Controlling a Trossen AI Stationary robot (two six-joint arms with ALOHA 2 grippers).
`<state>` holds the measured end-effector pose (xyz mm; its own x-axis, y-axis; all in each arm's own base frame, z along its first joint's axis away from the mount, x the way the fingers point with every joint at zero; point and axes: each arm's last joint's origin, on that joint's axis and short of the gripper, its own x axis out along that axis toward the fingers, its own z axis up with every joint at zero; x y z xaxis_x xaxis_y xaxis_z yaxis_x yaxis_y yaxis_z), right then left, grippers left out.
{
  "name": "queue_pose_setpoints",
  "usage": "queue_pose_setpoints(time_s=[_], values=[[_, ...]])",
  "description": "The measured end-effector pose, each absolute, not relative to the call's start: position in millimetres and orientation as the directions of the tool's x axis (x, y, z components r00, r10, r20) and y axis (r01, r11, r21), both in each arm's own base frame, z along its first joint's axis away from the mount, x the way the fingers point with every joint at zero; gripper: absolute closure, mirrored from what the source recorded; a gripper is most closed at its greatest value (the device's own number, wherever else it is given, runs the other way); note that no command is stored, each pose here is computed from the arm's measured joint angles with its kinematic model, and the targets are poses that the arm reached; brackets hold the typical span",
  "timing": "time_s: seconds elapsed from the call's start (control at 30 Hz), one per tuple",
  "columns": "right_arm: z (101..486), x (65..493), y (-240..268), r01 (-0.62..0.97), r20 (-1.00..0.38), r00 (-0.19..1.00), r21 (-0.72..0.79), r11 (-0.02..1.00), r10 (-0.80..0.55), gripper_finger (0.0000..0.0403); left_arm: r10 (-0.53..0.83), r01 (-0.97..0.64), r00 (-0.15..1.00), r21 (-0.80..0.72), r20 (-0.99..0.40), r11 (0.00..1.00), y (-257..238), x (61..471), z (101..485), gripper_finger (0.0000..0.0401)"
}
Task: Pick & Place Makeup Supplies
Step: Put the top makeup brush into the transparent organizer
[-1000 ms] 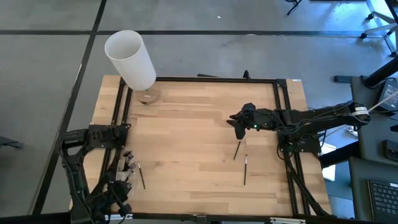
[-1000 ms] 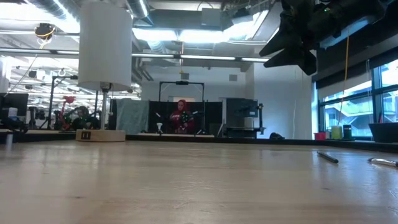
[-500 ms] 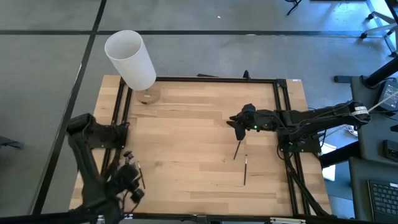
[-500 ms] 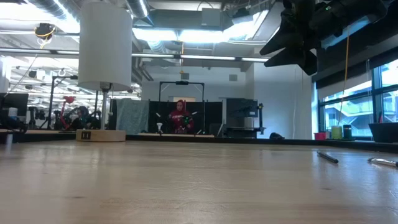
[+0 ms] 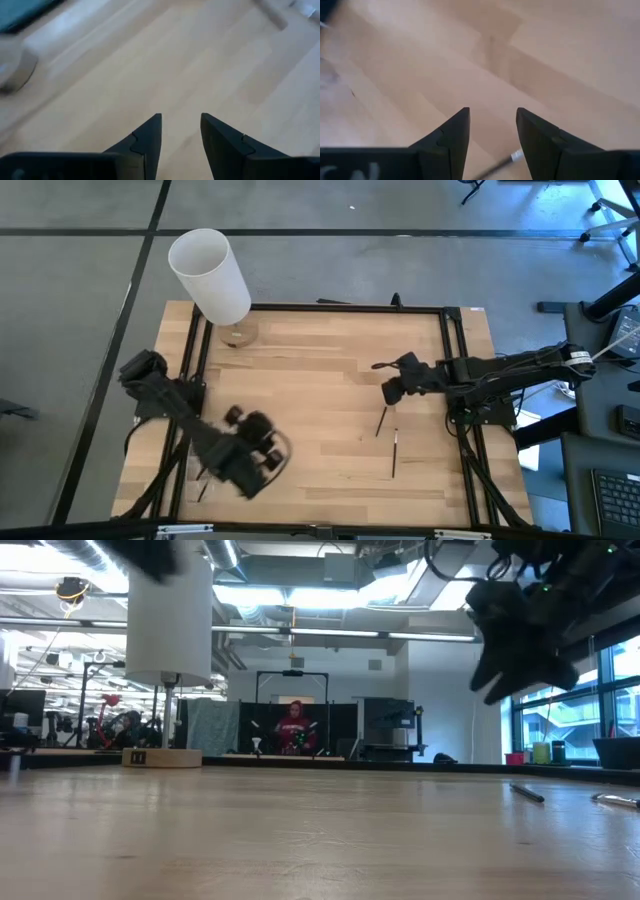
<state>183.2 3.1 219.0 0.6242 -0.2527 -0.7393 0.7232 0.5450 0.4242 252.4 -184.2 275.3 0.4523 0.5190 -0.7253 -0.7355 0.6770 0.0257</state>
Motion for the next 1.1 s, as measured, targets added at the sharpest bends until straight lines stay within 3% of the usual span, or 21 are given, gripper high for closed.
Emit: queue_pose_setpoints(time_s=[0.23, 0.47, 0.67, 0.83, 1.0, 1.1], values=[[220, 179, 4, 0.745, -0.785, 0.574, 0.385, 0.545, -0.231, 0.024, 0.473, -0.654, 0.546, 0.001, -0.692, 0.756, -151, 331, 255, 0.0283], [232, 173, 0, 0.786, -0.796, 0.506, 0.267, 0.558, -0.332, 0.024, 0.368, -0.583, 0.554, -0.033, -0.747, 0.812, -122, 380, 221, 0.0287], [226, 174, 0, 0.835, -0.809, 0.482, 0.308, 0.456, -0.336, 0.024, 0.421, -0.604, 0.449, 0.079, -0.788, 0.793, -115, 388, 184, 0.0287], [206, 185, 0, 0.904, -0.861, 0.384, 0.276, 0.328, -0.334, 0.024, 0.44, -0.606, 0.394, 0.133, -0.807, 0.784, -115, 386, 171, 0.0287], [181, 200, 0, 0.923, -0.964, 0.241, 0.19, 0.334, -0.116, 0.024, 0.509, -0.621, 0.324, 0.227, -0.798, 0.75, -116, 374, 172, 0.0288], [172, 207, 2, 0.925, -0.981, 0.187, 0.158, 0.347, -0.052, 0.024, 0.551, -0.643, 0.291, 0.267, -0.782, 0.718, -118, 367, 172, 0.0288]])
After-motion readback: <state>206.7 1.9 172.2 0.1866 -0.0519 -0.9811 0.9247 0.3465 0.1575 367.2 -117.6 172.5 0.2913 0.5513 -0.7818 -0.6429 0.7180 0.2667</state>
